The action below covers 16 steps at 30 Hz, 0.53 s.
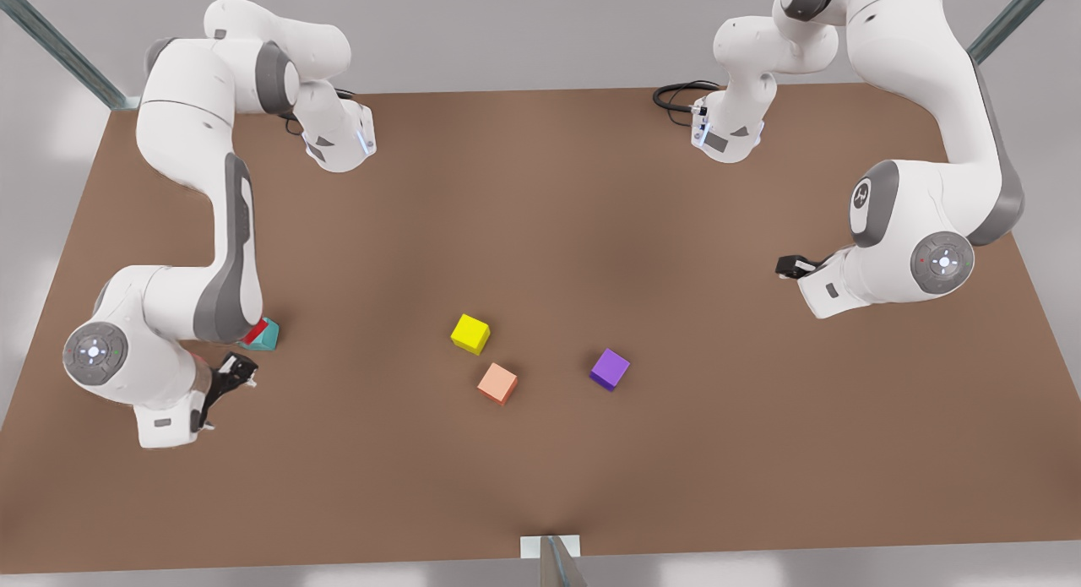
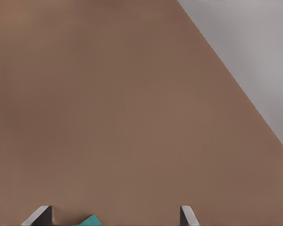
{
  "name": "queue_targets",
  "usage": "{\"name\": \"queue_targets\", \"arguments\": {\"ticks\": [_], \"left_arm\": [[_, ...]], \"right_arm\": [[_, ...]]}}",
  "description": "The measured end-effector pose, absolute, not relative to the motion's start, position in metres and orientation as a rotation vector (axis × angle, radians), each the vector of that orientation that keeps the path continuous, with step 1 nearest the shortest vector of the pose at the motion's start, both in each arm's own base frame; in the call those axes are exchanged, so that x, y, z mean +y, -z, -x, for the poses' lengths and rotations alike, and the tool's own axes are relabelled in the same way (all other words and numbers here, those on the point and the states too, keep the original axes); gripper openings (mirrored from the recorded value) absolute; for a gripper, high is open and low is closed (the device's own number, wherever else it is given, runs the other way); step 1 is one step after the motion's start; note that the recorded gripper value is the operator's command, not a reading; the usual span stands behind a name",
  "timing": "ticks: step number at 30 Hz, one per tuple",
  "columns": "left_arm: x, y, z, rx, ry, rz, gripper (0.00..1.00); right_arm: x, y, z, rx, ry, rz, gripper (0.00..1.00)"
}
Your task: Pick up red wooden cube and pass to hand red wooden cube and place in blue wooden cube
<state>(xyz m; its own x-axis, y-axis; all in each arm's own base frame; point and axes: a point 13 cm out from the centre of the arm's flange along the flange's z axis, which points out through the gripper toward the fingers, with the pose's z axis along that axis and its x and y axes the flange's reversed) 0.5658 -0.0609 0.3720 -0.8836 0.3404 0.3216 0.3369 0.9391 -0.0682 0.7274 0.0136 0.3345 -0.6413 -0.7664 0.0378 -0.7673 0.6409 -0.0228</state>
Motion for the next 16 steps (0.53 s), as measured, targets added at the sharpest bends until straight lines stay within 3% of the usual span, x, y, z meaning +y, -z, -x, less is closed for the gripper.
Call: {"name": "queue_targets", "arguments": {"ticks": [4,8,11,16], "left_arm": [[-0.061,-0.372,-0.565,-2.761,-0.014,0.494,1.00],[-0.059,-0.374,-0.565,-2.762,-0.014,0.488,1.00],[-0.059,-0.378,-0.562,-2.751,-0.015,0.487,1.00],[-0.059,-0.378,-0.555,-2.722,-0.018,0.484,1.00]], "right_arm": [[0.025,-0.438,-0.644,-2.878,0.068,-1.067,1.00],[0.005,-0.451,-0.565,-2.852,0.069,-0.763,1.00],[0.008,-0.450,-0.545,-2.864,0.042,-0.608,1.00],[0.005,-0.442,-0.541,-2.897,0.008,-0.381,1.00]]}}
